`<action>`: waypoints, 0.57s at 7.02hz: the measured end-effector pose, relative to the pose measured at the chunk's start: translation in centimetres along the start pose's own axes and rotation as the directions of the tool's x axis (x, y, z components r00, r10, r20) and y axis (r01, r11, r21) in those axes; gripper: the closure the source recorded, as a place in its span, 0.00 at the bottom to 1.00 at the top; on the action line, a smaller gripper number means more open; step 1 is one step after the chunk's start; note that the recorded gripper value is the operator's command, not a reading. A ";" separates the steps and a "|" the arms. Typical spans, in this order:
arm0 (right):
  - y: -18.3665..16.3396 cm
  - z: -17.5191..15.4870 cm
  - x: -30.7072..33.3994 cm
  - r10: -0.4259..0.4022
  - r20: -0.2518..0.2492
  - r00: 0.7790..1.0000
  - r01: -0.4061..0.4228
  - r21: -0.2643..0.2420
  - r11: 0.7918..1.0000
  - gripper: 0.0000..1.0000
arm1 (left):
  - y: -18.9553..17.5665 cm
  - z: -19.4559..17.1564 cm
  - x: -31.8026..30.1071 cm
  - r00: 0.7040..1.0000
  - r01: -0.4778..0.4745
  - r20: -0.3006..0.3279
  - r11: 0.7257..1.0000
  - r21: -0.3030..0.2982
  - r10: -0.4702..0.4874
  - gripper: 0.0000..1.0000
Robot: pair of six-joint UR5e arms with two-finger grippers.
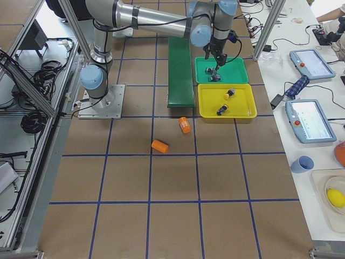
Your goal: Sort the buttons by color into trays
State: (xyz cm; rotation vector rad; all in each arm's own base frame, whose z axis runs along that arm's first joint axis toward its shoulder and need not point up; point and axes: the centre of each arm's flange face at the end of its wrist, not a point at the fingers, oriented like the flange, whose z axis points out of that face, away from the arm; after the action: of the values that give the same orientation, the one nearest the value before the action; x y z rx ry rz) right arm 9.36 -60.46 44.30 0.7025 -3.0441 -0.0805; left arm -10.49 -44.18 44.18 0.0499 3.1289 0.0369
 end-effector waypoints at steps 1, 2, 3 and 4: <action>2.0 -1.8 -3.0 0.086 -0.005 0.996 -0.086 0.004 0.996 0.00 | 0.0 0.0 0.0 1.000 0.002 -0.001 1.000 0.001 -0.002 0.00; 3.9 -2.6 -5.8 0.157 -0.010 0.988 -0.157 0.014 0.987 0.00 | 0.1 -0.2 0.0 1.000 0.004 0.000 1.000 0.005 -0.004 0.00; 5.4 -2.6 -7.6 0.246 -0.009 0.969 -0.246 0.016 0.969 0.00 | 0.3 -0.4 0.1 1.000 0.005 0.001 1.000 0.010 -0.005 0.00; 6.0 -2.4 -8.3 0.347 -0.007 0.938 -0.347 0.020 0.938 0.00 | 0.3 -0.4 0.1 1.000 0.004 0.001 1.000 0.008 -0.004 0.00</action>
State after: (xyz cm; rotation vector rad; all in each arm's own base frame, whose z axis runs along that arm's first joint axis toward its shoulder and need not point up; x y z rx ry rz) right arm 14.27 -51.56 46.95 0.1548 -3.1058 -0.0431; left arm -10.60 -43.87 44.58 0.0432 3.1281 0.0236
